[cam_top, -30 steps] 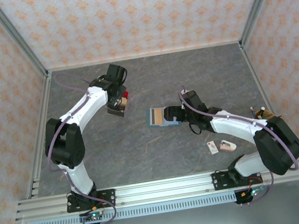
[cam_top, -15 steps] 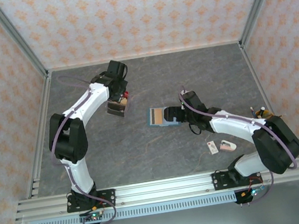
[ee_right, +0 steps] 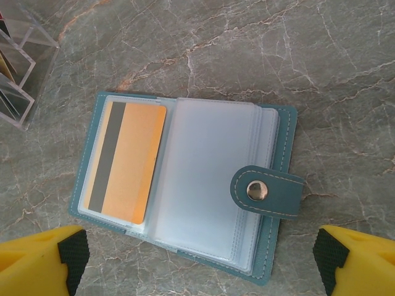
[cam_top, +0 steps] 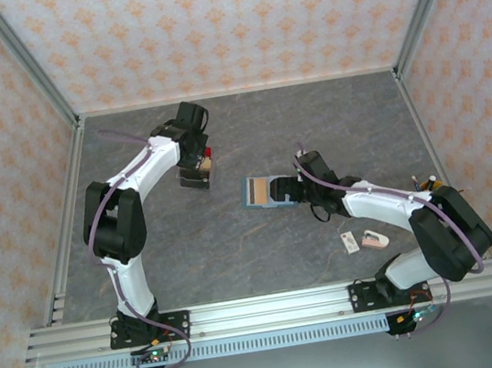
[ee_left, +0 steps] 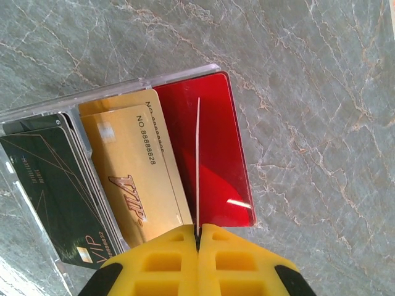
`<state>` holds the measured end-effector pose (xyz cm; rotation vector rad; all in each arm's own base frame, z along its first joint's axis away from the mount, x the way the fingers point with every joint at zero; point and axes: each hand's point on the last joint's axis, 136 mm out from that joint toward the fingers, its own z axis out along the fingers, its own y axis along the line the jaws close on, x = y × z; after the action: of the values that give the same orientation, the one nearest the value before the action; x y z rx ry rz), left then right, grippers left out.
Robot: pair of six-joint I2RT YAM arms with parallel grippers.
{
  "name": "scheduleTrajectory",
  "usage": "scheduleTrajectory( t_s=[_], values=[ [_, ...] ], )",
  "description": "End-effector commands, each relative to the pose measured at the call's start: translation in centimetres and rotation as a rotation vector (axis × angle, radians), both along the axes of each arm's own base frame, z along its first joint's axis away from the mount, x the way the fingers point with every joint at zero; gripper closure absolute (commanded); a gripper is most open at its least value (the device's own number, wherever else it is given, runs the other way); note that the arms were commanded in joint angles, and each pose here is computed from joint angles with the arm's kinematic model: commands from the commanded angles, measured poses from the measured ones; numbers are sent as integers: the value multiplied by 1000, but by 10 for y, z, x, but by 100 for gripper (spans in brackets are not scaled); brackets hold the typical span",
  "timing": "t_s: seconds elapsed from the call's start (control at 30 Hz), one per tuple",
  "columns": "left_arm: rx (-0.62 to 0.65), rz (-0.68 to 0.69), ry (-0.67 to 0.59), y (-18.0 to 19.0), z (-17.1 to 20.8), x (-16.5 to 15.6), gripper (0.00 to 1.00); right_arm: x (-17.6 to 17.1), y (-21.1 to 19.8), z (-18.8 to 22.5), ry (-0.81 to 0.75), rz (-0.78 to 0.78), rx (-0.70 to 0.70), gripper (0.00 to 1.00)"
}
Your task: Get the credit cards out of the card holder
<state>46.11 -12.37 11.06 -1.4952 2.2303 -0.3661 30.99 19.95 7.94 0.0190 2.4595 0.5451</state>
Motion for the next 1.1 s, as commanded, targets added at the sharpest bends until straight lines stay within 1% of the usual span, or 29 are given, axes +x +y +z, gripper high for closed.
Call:
scheduleTrajectory(
  t_s=[0.0, 0.2, 0.37, 0.47, 0.7, 0.77, 0.9, 1.07],
  values=[
    [-4, 42, 2, 7, -2, -2, 100, 7, 2, 6, -4, -10, 8, 5],
    [-10, 74, -16, 10, 1, -1, 100, 6, 3, 4, 1, -8, 8, 5],
    [-33, 78, -21, 6, -1, 5, 95, 6, 3, 4, 2, -7, 8, 6],
    [-43, 75, -29, 5, 0, 10, 90, 7, 3, 5, 1, -8, 8, 5],
    [-39, 45, -49, 4, 8, 18, 75, 6, 4, 6, 2, -2, 10, 6],
    [-33, 26, -54, 3, 11, 20, 73, 6, 4, 4, 5, -4, 9, 6],
    [-22, -18, -68, 1, 18, 26, 73, 6, 4, 4, 7, -2, 8, 6],
    [-11, -147, -102, -8, 36, 25, 73, 6, 5, 4, 8, 11, 6, 6]
  ],
)
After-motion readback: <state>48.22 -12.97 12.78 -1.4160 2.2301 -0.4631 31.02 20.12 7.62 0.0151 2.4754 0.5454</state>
